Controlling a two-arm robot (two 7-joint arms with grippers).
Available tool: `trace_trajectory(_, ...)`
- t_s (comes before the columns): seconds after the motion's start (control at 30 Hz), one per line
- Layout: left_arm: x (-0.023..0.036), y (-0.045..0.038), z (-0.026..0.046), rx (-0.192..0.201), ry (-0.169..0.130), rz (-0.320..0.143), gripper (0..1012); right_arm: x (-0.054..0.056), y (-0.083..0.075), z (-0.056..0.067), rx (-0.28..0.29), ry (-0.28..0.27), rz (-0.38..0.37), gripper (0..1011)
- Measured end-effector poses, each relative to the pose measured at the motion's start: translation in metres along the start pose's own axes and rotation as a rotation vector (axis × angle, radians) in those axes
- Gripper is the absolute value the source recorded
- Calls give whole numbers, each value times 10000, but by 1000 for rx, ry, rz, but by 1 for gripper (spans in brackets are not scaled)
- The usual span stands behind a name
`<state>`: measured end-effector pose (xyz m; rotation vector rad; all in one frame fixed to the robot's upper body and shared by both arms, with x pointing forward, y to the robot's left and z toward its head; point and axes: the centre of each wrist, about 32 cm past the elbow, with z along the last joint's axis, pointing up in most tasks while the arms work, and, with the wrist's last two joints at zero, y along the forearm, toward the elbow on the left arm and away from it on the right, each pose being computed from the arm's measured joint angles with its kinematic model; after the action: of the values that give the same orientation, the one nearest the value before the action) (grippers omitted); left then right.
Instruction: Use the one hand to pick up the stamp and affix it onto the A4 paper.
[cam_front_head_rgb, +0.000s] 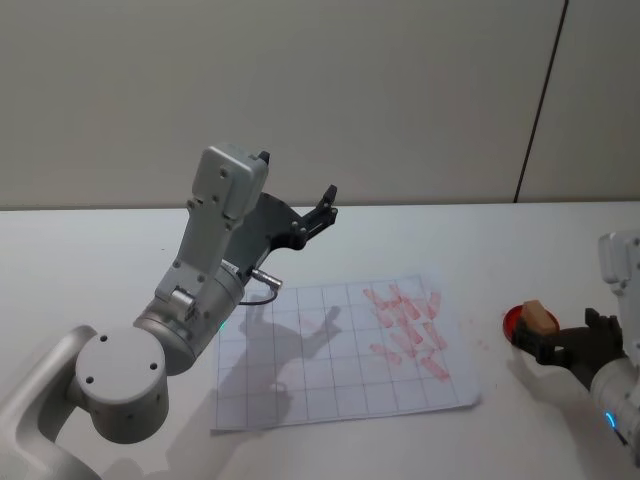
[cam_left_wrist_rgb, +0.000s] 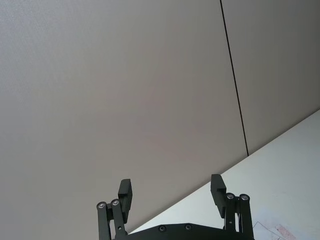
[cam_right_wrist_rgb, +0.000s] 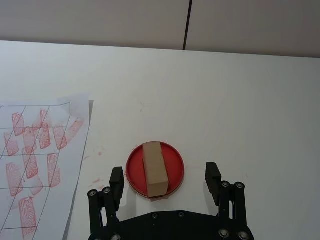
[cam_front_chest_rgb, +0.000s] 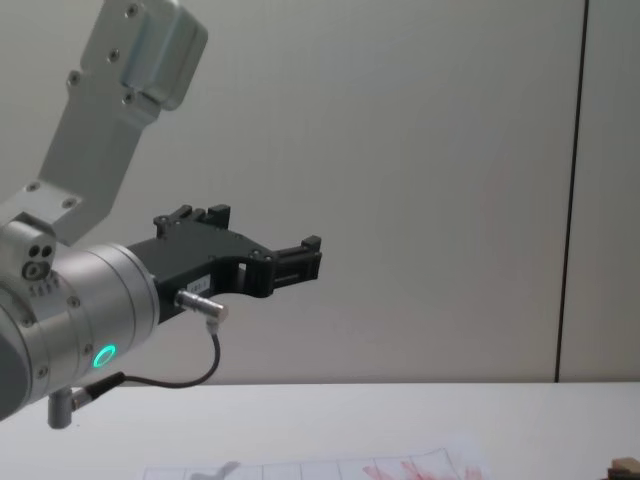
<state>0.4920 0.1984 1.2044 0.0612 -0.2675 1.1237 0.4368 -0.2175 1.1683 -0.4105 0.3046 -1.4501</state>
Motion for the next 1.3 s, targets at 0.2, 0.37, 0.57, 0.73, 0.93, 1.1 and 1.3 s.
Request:
trace_trajectory(0.2, 0, 0, 0, 0, 0, 0, 1001, 17, -13, 27, 16, -11, 11, 1001)
trace_trajectory(0.37, 0, 0, 0, 0, 0, 0, 1001, 27, -46, 72, 53, -24, 22, 1001)
trace_trajectory(0.57, 0, 0, 0, 0, 0, 0, 1001, 40, -65, 103, 69, -36, 30, 1001)
trace_trajectory(0.73, 0, 0, 0, 0, 0, 0, 1001, 50, -58, 112, 53, -45, 39, 1001)
trace_trajectory(0.93, 0, 0, 0, 0, 0, 0, 1001, 69, 3, 76, 12, -55, 45, 1001)
trace_trajectory(1.1, 0, 0, 0, 0, 0, 0, 1001, 80, 75, 35, -19, -65, 52, 1001)
trace_trajectory(1.3, 0, 0, 0, 0, 0, 0, 1001, 84, 138, 3, -39, -73, 59, 986)
